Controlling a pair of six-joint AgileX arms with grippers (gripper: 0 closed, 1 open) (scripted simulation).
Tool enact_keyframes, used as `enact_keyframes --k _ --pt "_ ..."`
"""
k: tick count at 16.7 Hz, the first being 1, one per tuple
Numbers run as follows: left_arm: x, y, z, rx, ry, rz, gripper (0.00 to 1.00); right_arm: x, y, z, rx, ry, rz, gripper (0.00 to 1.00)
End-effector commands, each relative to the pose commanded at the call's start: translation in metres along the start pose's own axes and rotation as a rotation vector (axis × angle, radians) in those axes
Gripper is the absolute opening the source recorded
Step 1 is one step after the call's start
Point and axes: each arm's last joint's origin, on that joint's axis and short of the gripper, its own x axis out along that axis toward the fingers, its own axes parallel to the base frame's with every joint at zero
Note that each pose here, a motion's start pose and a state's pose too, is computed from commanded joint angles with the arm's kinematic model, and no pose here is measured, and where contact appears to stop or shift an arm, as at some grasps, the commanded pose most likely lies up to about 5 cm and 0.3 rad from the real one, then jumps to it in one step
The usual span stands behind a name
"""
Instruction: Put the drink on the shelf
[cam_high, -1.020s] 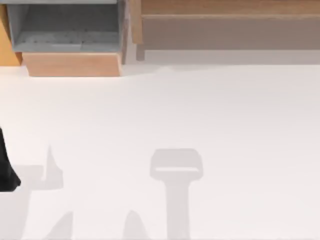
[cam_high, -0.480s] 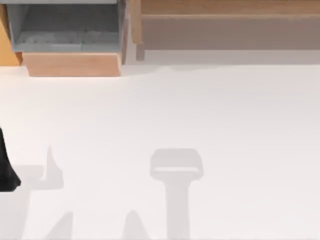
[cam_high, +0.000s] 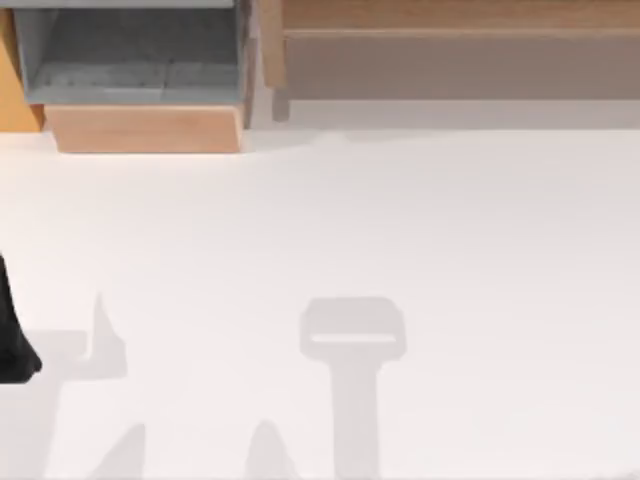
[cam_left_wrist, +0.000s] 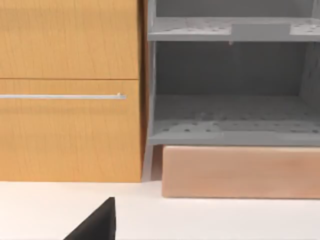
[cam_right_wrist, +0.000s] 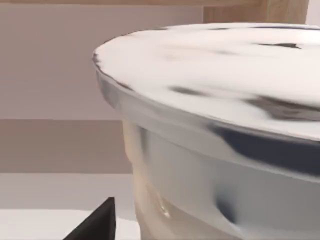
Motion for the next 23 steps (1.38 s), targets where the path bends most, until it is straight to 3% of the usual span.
enact_keyframes --k 13,23 --pt "0.0 0.0 0.0 0.0 0.0 0.0 1.0 0.0 0.0 0.0 0.0 0.0 0.0 0.02" --pt "0.0 0.0 0.0 0.0 0.0 0.0 1.0 -0.0005 -0.0009 0.0014 -0.001 -0.002 -0.003 0.0"
